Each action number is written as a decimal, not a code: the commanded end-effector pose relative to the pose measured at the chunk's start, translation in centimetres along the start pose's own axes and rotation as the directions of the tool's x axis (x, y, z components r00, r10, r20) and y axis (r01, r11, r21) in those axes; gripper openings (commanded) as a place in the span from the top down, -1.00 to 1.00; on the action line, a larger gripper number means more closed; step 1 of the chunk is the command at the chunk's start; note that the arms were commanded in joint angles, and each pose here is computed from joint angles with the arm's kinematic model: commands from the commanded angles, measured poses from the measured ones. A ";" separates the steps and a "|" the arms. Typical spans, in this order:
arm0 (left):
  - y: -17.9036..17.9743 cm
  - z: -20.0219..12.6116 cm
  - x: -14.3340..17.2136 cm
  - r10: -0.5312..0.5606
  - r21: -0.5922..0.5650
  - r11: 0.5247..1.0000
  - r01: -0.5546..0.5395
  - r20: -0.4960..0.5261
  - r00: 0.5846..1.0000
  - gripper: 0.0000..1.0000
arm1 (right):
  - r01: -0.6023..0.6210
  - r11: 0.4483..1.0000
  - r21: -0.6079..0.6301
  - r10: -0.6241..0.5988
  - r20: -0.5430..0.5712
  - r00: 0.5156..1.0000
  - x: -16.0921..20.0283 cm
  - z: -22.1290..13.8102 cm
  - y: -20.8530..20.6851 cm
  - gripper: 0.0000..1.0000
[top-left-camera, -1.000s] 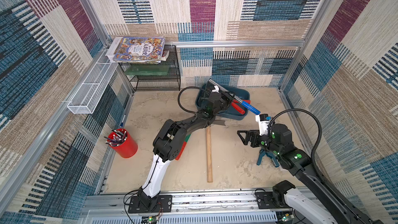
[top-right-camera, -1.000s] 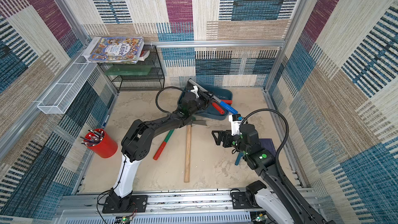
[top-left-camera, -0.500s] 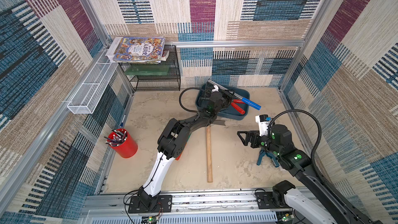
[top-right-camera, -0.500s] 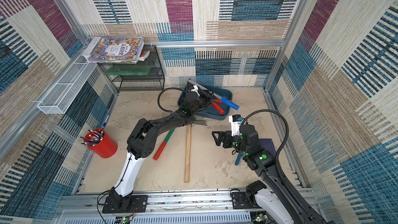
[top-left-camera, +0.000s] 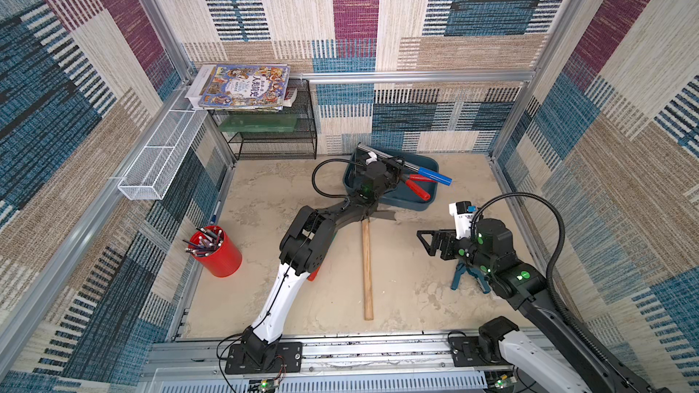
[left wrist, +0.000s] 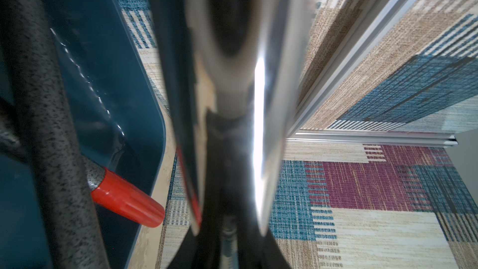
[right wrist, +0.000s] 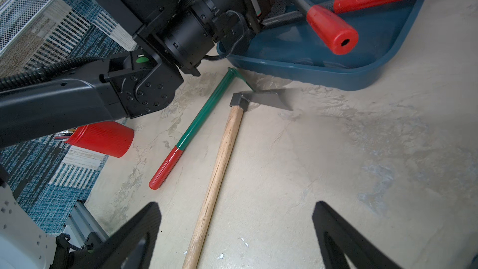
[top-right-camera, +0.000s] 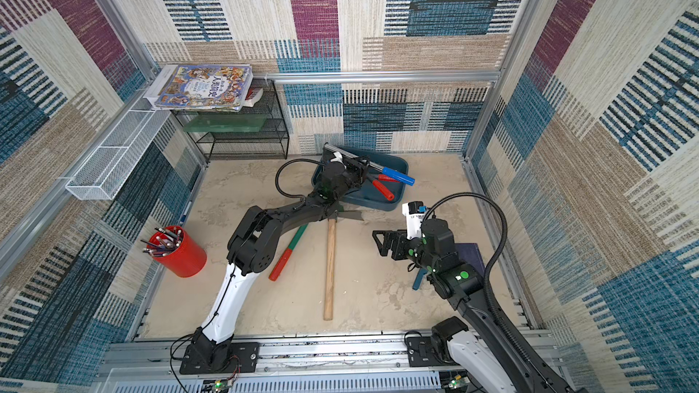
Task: Put the small hoe into the storage box
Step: Place the hoe in the storage box.
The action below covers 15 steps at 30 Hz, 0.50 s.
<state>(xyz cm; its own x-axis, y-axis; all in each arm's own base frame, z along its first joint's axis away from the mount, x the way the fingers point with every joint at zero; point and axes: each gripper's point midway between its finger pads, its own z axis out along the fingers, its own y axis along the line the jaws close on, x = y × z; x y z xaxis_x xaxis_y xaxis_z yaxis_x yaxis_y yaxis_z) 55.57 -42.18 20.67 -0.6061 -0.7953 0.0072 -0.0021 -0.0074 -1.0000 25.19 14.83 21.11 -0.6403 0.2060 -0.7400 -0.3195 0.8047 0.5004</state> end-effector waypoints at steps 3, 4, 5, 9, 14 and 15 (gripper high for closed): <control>-0.5 0.1 -1.4 -0.048 0.081 0.996 0.046 0.031 0.998 1.00 | 0.008 1.000 -0.012 -0.008 0.015 1.000 -0.4 0.0 0.3 -0.91; -0.2 0.0 -1.6 -0.049 0.076 0.996 0.047 0.035 0.998 1.00 | 0.008 1.000 -0.011 -0.008 0.013 1.000 -0.4 0.0 0.2 -0.91; 0.3 0.0 -1.7 -0.051 0.068 0.997 0.048 0.040 0.998 1.00 | 0.009 1.000 -0.012 -0.009 0.013 1.000 -0.5 0.1 0.3 -0.91; 1.2 -0.2 -2.3 -0.057 0.059 0.997 0.053 0.061 0.997 1.00 | 0.009 1.000 -0.015 -0.009 0.014 1.000 -0.5 0.1 0.3 -0.91; 2.8 -0.3 -2.7 -0.094 0.036 0.995 0.091 0.070 0.993 1.00 | 0.008 1.000 -0.014 -0.008 0.009 1.000 -0.4 0.2 0.3 -0.91; 3.1 -0.3 -2.7 -0.098 0.029 0.995 0.097 0.071 0.993 1.00 | 0.008 1.000 -0.014 -0.008 0.011 1.000 -0.4 0.2 0.2 -0.91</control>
<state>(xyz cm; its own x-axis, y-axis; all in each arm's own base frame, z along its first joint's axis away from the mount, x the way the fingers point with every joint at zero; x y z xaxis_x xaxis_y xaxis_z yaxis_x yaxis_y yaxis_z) 56.58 -40.47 16.51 -0.5662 -0.8208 0.0751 -0.0674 -0.0448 -0.9967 25.29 14.85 20.87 -0.6467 0.2041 -0.7349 -0.3150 0.8061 0.5010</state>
